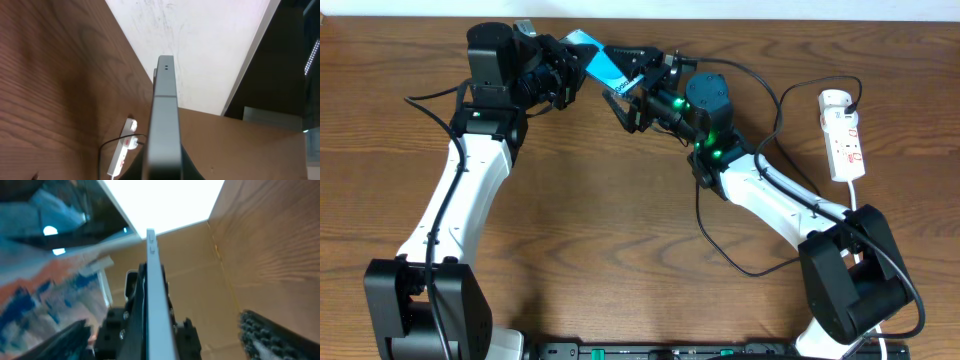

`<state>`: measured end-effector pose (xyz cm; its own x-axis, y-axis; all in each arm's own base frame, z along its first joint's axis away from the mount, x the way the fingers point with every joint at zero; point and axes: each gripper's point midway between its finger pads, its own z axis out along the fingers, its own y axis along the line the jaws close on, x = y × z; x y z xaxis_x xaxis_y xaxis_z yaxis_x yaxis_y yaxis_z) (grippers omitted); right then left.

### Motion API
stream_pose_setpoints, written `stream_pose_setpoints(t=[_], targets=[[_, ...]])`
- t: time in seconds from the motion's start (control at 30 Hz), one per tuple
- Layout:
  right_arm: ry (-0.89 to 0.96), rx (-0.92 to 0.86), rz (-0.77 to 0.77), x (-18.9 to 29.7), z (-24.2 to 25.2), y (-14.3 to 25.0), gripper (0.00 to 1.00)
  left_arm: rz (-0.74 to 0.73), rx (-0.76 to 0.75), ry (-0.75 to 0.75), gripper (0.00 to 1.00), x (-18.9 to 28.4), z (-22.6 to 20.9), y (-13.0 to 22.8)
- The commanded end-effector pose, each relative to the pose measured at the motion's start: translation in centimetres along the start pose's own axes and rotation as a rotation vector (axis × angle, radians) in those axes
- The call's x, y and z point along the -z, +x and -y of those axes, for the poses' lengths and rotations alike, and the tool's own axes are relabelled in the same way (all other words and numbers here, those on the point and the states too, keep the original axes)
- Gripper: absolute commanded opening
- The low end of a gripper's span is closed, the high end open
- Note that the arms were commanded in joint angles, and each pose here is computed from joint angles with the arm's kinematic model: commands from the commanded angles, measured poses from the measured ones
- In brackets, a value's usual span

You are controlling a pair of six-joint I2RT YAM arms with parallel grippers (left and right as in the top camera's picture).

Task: Plug charger to phone and switch on socket
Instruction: 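Open the right gripper and withdraw it from the phone, then move the right gripper over the black cable's USB-C plug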

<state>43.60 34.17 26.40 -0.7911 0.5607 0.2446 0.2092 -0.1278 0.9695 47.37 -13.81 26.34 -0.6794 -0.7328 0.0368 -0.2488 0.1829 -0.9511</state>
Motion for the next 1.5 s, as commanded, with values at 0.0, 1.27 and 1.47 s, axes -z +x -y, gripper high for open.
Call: stream_pose_setpoints(t=[0.0,1.27,1.47], targets=[[-0.03,0.111,0.002,0.3,-1.6,-0.4,0.99,0.004,-0.046,0.013,0.08,0.6,0.3,-0.7],[1.01,0.878,-0.031,17.1,10.6,-8.3,0.99,-0.442,-0.175,0.057,0.07,4.6,-6.4,1.8],[1.183,0.929,-0.045,19.8,11.7,-7.2,0.99,-0.542,-0.179,0.053,0.07,2.2,-8.6,3.9]])
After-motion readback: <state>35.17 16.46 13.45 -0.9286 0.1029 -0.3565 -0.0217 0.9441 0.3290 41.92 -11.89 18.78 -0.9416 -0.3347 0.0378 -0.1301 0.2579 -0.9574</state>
